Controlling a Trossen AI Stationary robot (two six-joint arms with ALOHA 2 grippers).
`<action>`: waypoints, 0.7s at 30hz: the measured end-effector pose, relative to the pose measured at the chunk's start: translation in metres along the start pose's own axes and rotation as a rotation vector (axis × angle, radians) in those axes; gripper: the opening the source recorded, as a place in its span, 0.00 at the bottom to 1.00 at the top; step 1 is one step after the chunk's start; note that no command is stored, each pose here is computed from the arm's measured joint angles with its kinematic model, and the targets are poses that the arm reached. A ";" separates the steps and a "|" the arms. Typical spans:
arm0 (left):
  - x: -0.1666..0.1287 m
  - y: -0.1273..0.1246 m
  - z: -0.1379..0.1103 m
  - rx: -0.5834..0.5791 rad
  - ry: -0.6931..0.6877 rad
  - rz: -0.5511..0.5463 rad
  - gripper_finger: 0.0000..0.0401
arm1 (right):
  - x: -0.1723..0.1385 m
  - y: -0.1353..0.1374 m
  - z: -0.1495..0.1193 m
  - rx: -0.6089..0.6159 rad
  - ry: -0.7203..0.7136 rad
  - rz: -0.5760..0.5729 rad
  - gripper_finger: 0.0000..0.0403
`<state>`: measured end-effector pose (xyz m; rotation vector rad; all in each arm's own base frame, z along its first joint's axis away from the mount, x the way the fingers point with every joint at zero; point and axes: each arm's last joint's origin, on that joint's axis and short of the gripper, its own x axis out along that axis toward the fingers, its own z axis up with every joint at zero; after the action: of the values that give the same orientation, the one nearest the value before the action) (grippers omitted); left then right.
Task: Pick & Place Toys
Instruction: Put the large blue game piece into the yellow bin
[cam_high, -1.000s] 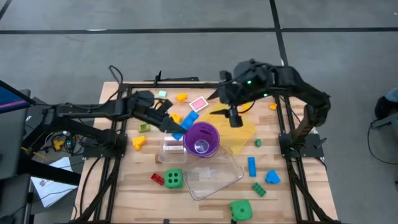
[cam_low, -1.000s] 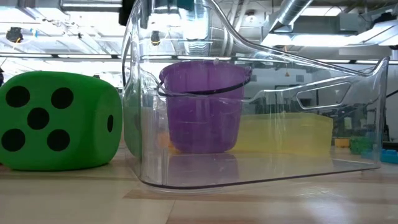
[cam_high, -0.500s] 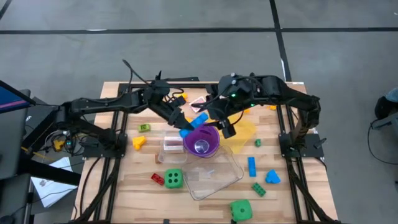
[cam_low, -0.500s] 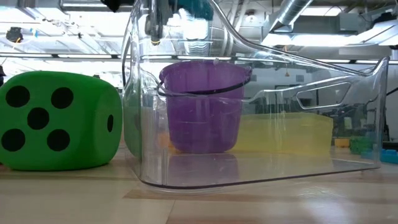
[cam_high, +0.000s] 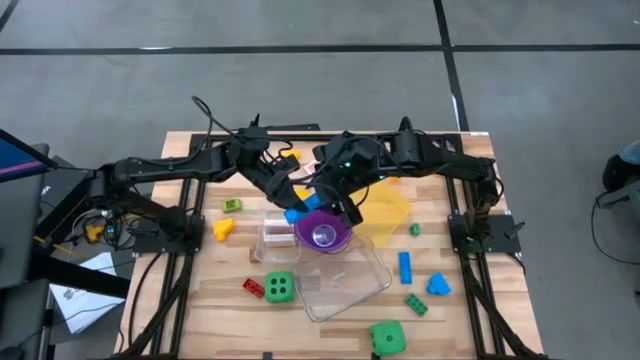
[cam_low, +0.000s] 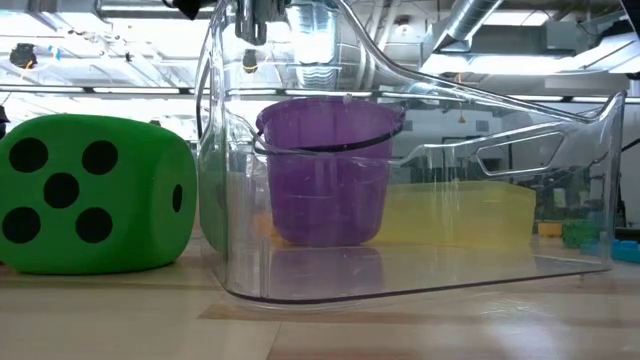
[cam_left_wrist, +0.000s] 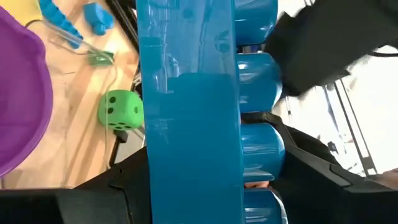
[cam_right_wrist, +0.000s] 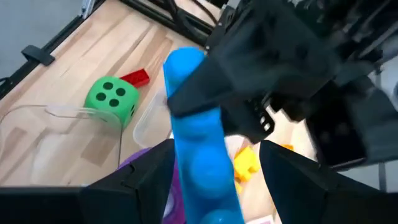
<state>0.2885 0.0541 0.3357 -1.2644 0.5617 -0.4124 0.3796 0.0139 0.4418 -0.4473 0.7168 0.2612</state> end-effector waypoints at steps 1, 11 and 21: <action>-0.001 0.001 0.000 -0.004 0.003 0.000 0.64 | 0.000 0.001 0.000 -0.001 0.006 0.005 0.57; -0.005 -0.005 -0.002 0.018 0.037 -0.038 0.64 | 0.008 0.006 0.003 -0.012 0.005 0.017 0.57; -0.006 -0.010 0.000 0.045 0.030 -0.073 0.64 | 0.010 0.004 0.001 -0.005 0.012 0.015 0.56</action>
<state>0.2842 0.0546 0.3463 -1.2396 0.5296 -0.5034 0.3857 0.0183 0.4342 -0.4492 0.7316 0.2743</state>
